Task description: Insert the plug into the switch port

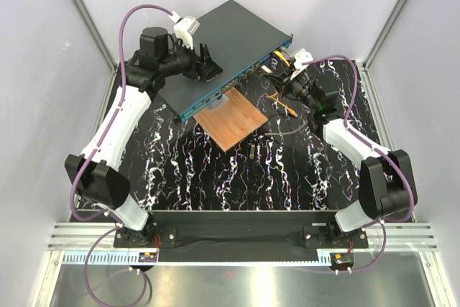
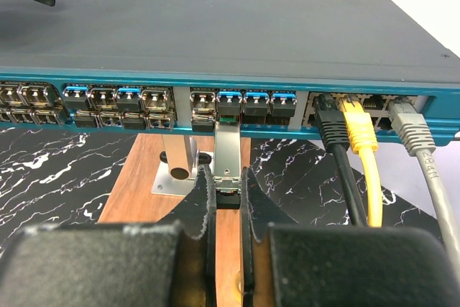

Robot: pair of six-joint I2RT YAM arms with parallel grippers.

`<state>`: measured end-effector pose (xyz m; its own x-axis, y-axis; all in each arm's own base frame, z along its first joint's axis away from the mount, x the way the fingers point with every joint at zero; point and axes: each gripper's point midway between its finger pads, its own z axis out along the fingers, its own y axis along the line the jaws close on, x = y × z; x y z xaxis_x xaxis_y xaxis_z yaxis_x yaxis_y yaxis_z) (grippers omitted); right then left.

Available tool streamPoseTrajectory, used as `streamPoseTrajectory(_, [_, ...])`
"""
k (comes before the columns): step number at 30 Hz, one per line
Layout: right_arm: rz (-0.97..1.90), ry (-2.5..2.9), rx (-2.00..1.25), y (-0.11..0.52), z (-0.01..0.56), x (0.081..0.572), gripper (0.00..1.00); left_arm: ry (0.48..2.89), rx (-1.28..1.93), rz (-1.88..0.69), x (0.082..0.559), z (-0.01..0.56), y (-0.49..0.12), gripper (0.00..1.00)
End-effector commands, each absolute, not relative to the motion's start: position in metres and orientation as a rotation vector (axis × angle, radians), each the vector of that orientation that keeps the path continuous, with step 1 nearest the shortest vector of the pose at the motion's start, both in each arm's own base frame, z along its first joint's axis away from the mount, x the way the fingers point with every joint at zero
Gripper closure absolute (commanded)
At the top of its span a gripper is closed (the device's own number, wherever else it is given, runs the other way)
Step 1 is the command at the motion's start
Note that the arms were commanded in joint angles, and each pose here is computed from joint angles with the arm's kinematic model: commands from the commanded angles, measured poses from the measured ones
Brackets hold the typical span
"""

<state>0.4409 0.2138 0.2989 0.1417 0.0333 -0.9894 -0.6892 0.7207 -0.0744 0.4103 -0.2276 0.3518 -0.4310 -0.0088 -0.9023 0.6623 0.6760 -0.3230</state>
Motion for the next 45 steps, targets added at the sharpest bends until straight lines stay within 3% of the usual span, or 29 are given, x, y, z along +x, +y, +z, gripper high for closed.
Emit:
streamPoseTrajectory(1, [0.605, 1.273, -0.635, 0.23, 0.319, 0.436, 1.0, 1.795, 0.537, -0.843, 0.413, 0.377, -0.231, 0.26])
streamPoseTrajectory(16, [0.573, 1.3, -0.58, 0.228, 0.314, 0.454, 1.0, 1.791, 0.545, -0.85, 0.411, 0.378, -0.232, 0.26])
streamPoseTrajectory(34, [0.549, 1.335, -0.591, 0.221, 0.296, 0.443, 1.0, 1.786, 0.551, -0.852, 0.411, 0.379, -0.232, 0.26])
streamPoseTrajectory(45, [0.556, 1.308, -0.635, 0.229, 0.321, 0.451, 1.0, 1.793, 0.553, -0.856, 0.411, 0.375, -0.232, 0.26])
